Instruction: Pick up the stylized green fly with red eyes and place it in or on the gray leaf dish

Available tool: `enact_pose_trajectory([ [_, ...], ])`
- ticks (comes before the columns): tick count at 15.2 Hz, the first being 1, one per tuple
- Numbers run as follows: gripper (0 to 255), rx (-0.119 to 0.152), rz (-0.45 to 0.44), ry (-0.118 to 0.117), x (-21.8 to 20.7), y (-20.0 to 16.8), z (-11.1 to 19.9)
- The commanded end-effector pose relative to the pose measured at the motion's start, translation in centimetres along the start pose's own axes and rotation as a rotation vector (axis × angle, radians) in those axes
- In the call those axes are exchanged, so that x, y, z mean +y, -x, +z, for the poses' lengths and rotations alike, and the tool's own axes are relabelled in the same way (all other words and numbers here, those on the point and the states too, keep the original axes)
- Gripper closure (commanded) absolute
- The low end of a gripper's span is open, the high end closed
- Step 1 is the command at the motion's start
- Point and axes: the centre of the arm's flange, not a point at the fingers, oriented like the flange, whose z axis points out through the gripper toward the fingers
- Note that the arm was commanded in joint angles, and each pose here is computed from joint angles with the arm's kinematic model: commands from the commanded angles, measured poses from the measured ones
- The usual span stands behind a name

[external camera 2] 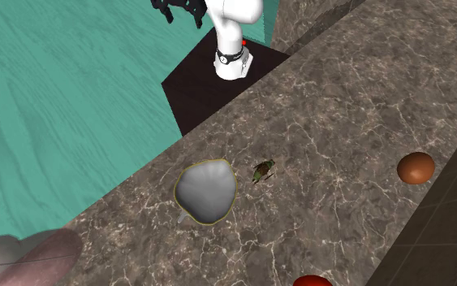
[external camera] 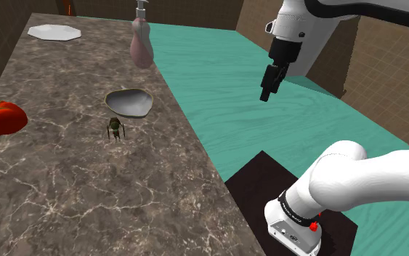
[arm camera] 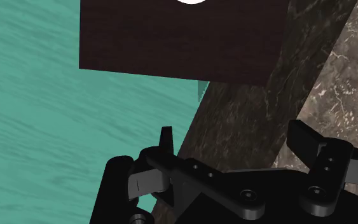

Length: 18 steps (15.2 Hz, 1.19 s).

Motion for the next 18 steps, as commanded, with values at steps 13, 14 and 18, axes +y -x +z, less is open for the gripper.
enact_pose_trajectory([
  [13,0,0.098,-0.054,0.004,-10.9,-9.4,3.6],
  [14,0,0.106,-0.058,0.004,-11.8,-10.2,3.8],
  [18,0,0.139,-0.076,0.005,-15.6,-13.3,4.8],
])
